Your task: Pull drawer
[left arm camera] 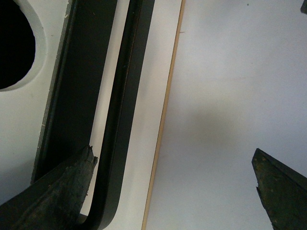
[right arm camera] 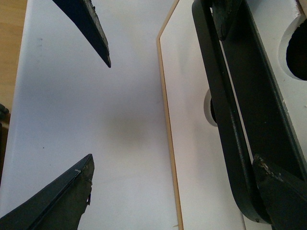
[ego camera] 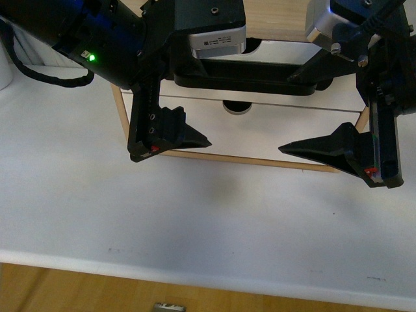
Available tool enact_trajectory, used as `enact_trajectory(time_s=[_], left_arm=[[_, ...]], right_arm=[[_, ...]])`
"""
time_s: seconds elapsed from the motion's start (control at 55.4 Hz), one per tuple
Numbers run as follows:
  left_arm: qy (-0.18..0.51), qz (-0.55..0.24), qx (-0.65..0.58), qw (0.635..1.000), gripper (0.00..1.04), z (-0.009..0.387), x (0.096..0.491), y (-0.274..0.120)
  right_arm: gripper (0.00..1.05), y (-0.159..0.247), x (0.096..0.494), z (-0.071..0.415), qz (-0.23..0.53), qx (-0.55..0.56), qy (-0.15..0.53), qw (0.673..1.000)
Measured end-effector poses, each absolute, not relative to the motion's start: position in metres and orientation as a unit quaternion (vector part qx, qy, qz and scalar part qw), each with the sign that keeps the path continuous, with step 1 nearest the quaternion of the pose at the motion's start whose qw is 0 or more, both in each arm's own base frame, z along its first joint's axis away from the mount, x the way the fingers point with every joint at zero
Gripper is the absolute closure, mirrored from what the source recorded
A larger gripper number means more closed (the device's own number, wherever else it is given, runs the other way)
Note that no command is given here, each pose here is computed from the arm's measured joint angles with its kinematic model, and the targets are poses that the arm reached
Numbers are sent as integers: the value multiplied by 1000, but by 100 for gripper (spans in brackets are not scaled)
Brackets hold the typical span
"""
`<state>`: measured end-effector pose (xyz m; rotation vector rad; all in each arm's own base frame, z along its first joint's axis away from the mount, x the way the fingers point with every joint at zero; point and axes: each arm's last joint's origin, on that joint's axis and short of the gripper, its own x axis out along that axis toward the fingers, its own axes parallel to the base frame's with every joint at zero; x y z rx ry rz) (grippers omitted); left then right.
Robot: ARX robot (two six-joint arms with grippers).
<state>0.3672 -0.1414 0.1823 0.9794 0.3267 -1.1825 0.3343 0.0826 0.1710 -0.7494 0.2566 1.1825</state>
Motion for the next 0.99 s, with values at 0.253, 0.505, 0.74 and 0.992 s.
enact_trajectory(time_s=[0.253, 0.505, 0.74, 0.992], left_arm=[[147, -533, 440, 708, 6, 182, 367, -141], [146, -534, 438, 708, 6, 182, 368, -140], [146, -534, 437, 709, 6, 182, 368, -139], [145, -535, 436, 709, 6, 182, 368, -139]], right_arm=[[9, 85, 338, 171, 538, -346, 120, 759], [9, 90, 338, 173, 550, -354, 132, 745], [9, 92, 338, 174, 552, -360, 136, 740], [9, 93, 339, 175, 559, -363, 144, 732]])
